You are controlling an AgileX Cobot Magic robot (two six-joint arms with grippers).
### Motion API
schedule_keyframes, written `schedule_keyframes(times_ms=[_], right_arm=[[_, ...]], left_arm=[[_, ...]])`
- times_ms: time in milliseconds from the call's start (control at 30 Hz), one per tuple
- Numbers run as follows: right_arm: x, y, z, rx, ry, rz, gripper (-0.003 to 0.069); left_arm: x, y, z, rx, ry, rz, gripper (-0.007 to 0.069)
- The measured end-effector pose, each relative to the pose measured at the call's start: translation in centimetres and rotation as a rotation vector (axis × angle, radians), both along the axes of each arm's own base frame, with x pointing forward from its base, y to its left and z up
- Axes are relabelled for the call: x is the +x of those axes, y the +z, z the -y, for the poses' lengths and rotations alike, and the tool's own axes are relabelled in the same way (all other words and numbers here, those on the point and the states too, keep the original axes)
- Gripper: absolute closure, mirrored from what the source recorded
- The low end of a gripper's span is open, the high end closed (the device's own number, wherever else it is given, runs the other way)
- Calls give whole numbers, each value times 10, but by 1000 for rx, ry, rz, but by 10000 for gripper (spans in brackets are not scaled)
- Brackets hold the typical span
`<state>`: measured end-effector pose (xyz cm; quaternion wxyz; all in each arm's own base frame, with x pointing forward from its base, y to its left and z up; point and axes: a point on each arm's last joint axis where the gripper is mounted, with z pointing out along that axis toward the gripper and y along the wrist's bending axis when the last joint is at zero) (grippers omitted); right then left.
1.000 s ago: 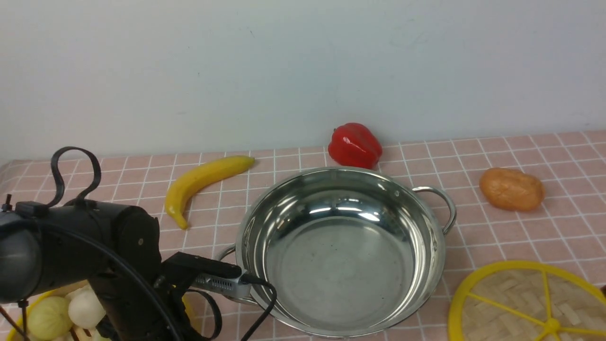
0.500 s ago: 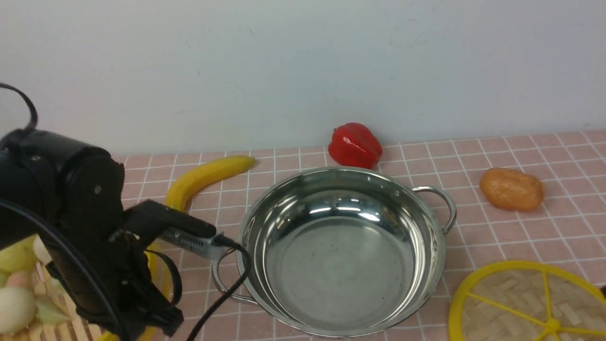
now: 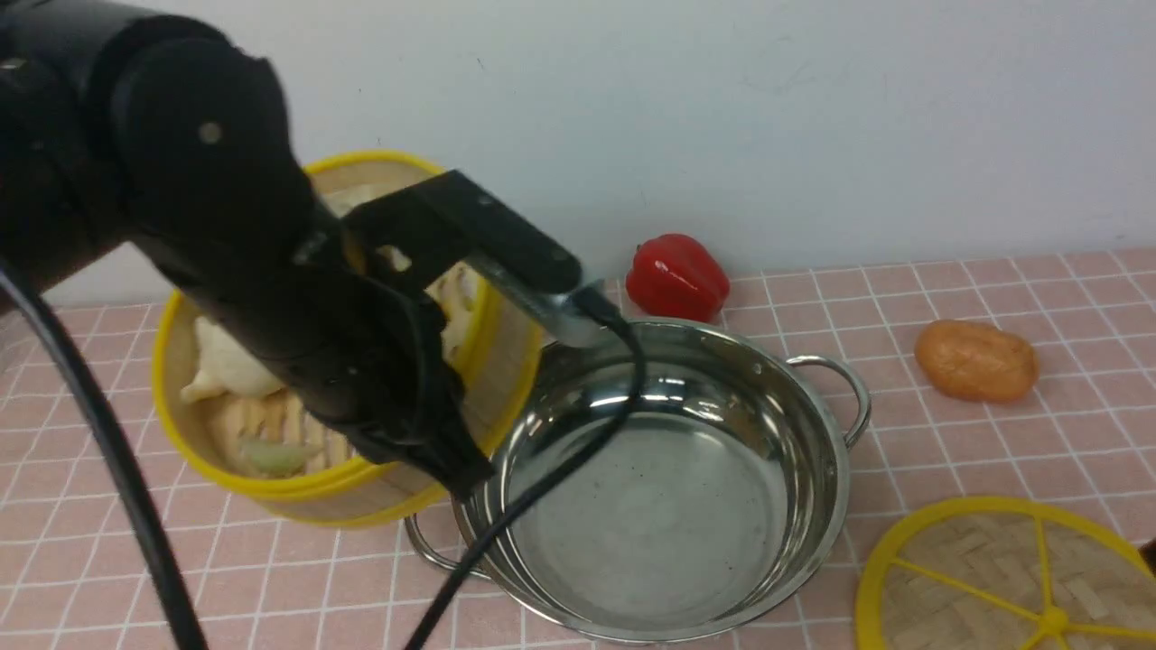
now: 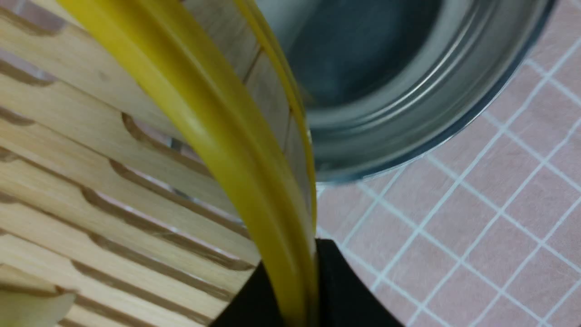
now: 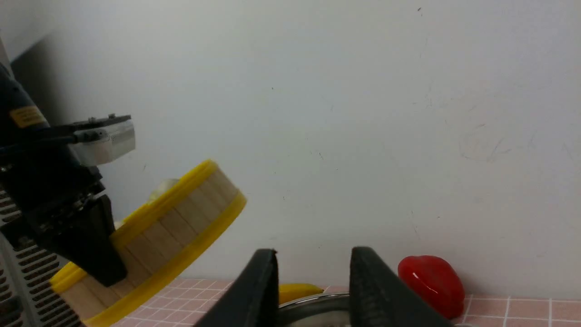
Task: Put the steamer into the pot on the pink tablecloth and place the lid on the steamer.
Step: 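Place the bamboo steamer basket with dumplings into the steel pot with the left gripper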
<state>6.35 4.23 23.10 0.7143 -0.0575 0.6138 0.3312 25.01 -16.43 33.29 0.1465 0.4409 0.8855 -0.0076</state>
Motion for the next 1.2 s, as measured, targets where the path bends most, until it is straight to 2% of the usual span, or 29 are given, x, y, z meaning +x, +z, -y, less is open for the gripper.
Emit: schedule_keyframes(times_ms=[100,133,233,333,400,667,1000,1067,1200], right_arm=[[0,0,0,0,0,0,417],[0,0,0,0,-1,-1,417],[0,0,0,0,-1,-1,417],[0,0,0,-1,-1,-2,417],[0,0,0,-1,-1,-2,417],[0,0,0,-1,-2,-2,417],[0,0,0,-1,-2,-2,417],[0,0,0,-1,-2,-2,417],[0,-1,-1,-22,1,0,417]], left_arm=[[0,1,26,17,-94,21,594],[1,-3,50,39,-206,32,594],[-1,-10,68,69,-318,32,594],[-2,-32,89,115,-451,-9,594],[1,-48,96,141,-481,-48,594],[13,-96,109,208,-489,-169,594],[18,-128,116,237,-485,-241,583],[19,-128,117,231,-473,-226,553],[23,-127,122,187,-437,-179,407]])
